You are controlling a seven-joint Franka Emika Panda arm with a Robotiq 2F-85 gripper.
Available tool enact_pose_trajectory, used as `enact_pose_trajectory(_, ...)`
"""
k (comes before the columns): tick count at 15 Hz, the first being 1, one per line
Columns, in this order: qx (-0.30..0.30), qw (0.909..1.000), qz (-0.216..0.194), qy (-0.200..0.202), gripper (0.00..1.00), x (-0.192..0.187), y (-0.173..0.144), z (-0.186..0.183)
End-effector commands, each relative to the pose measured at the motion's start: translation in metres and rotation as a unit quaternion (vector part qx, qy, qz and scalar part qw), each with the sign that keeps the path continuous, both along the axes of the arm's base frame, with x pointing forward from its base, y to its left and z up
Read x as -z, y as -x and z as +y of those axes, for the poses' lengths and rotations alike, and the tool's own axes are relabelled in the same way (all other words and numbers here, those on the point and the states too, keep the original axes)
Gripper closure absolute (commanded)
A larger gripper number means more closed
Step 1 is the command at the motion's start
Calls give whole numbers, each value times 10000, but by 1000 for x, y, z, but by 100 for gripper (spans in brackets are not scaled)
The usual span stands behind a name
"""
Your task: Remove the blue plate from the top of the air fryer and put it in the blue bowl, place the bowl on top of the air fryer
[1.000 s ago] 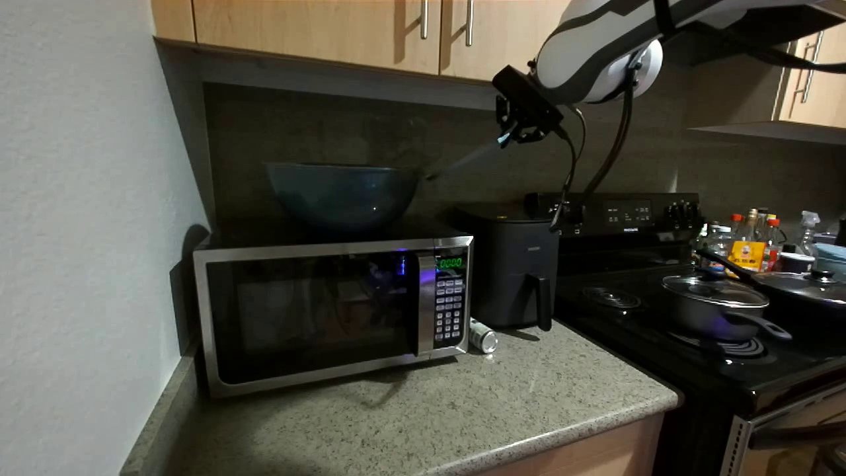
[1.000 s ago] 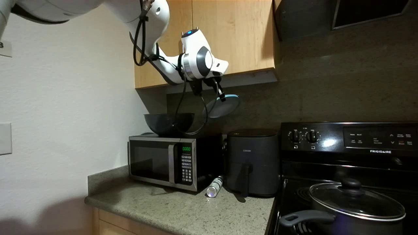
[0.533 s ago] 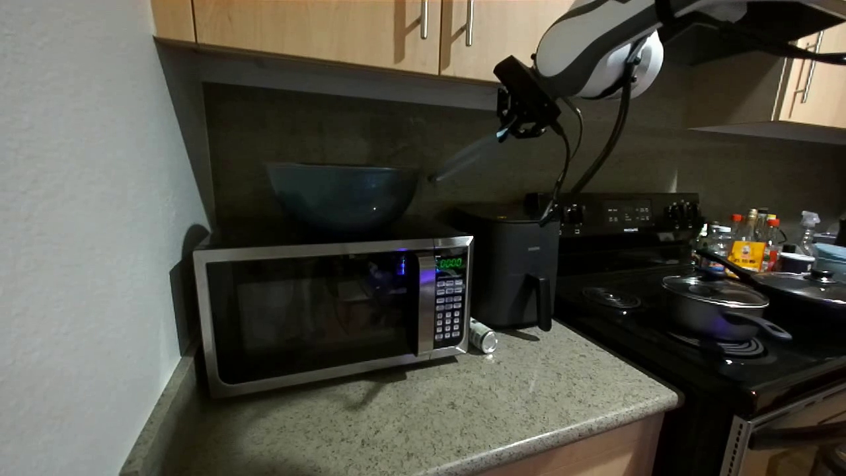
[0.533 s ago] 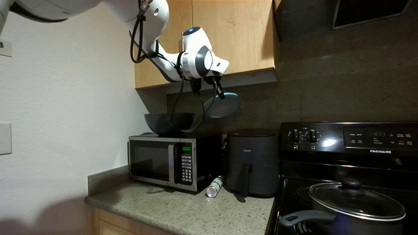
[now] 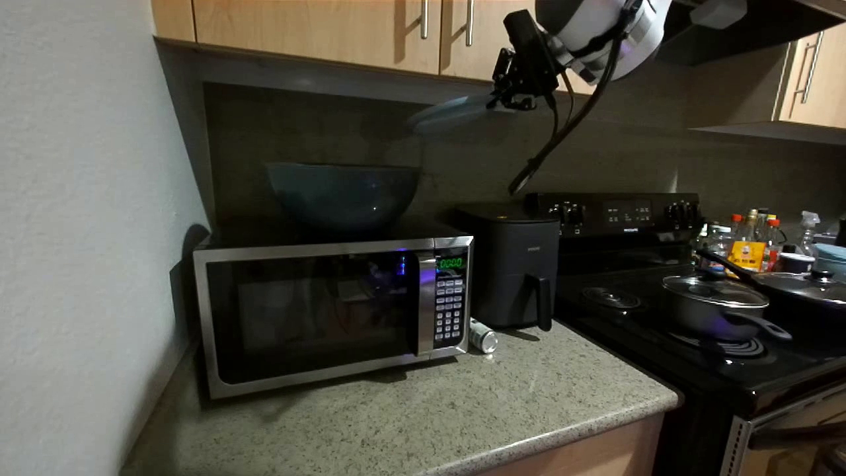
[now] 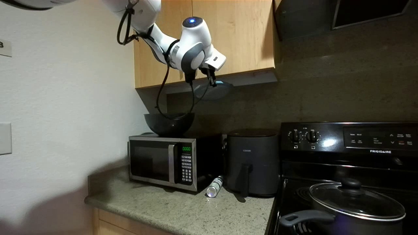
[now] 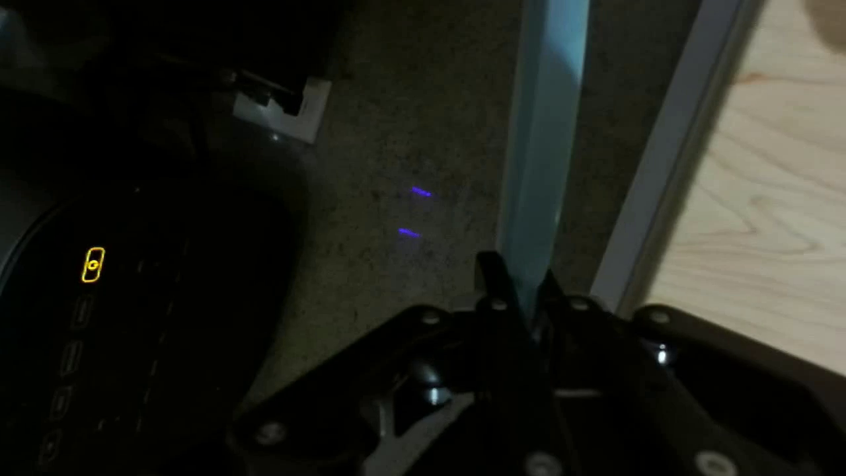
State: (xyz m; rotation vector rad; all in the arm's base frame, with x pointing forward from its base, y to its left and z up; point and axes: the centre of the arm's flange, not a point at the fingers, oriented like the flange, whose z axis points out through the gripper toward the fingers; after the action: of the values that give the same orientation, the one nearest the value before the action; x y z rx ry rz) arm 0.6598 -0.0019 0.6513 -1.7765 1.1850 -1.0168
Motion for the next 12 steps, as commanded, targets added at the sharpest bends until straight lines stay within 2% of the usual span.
enact_pose_trajectory(1, -647, 9974, 287, -156, 93, 6, 10, 7)
enact_pose_trajectory(3, -933, 9919, 854, -61, 95, 17, 2, 19)
enact_pose_trajectory(4, -732, 9957, 557, -130, 91, 13, 1, 23)
enact_pose_trajectory(5, -836, 9937, 736, -136, 91, 19, 0, 25)
enact_pose_trajectory(8, -950, 9918, 856, -55, 94, 27, -3, 26)
enact_pose_trajectory(12, -1498, 9846, 839, 322, 93, 43, -6, 66)
